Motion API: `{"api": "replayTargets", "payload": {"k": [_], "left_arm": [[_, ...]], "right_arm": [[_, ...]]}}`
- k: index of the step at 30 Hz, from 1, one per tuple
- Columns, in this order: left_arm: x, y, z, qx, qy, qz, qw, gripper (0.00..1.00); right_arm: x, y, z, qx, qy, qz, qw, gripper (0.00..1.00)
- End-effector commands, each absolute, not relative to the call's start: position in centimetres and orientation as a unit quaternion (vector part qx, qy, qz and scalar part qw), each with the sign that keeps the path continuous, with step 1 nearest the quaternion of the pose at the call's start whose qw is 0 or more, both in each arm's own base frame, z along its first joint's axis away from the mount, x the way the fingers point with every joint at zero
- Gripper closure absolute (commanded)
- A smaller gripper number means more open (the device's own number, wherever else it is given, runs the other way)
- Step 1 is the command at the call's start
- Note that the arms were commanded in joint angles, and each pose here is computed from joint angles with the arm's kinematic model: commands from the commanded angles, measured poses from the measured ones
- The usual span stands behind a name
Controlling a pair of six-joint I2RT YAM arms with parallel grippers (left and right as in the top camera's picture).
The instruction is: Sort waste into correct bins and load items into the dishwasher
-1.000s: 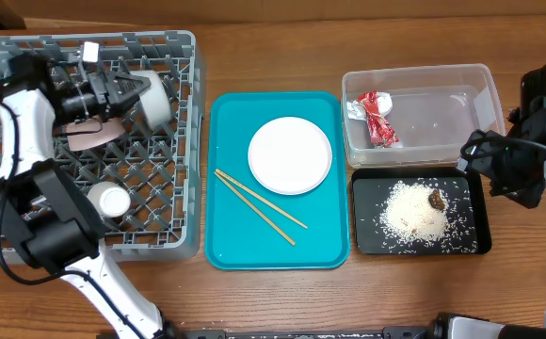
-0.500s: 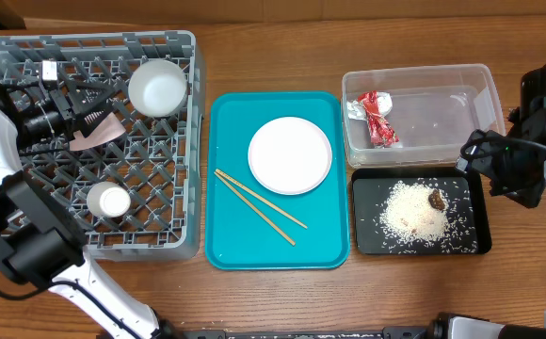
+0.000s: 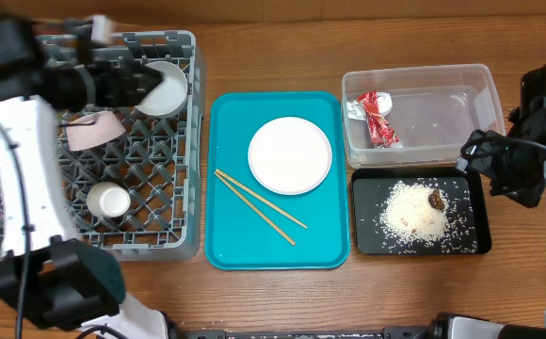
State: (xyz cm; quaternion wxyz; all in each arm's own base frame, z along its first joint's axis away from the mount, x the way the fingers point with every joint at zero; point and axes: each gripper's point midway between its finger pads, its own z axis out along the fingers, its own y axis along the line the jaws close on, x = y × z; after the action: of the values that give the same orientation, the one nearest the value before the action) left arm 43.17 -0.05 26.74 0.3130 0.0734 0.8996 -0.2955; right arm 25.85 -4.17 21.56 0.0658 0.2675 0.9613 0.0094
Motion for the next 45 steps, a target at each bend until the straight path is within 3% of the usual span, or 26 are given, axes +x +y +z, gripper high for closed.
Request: {"api": "replayTargets", "payload": {"k": [1,9,21,25,27,36,41,45], "left_arm": [[44.3,0.6,23.5,0.051,0.951,-0.131,0.274,0.19],[46.1,-0.7,22.1,0.04,0.959,0.088,0.268,0.13],[47.1,-1.3,15.5,0.04,0.975,0.096,0.197,0.16],[47.0,-1.3,12.9,0.043,0.981,0.098,0.164,0.24],[46.9,-1.3,11.9,0.045,0.982,0.098,0.152,0.33],[47.1,-1.3,11.9,0.044,0.982,0.098,0.153,0.96],[47.2,-1.5,14.0,0.024,0.98,0.088,0.174,0.96],[47.3,-3.9,17.4,0.046,0.976,0.009,0.212,0.96]], "right_arm": [[26.1,-4.4,22.6,0.269,0.959,0.007,0.087,0.16],[26.1,-4.4,22.6,0.268,0.959,0.009,0.087,0.16],[26.0,-4.4,22.6,0.269,0.959,0.009,0.085,0.16],[26.0,-4.4,22.6,0.269,0.959,0.009,0.085,0.16],[26.0,-4.4,22.6,0.269,0.959,0.009,0.085,0.16],[26.0,-4.4,22.6,0.269,0.959,0.009,0.085,0.16],[26.0,-4.4,22.6,0.268,0.96,0.008,0.085,0.16],[26.0,-4.4,22.6,0.268,0.96,0.008,0.085,0.16]]}}
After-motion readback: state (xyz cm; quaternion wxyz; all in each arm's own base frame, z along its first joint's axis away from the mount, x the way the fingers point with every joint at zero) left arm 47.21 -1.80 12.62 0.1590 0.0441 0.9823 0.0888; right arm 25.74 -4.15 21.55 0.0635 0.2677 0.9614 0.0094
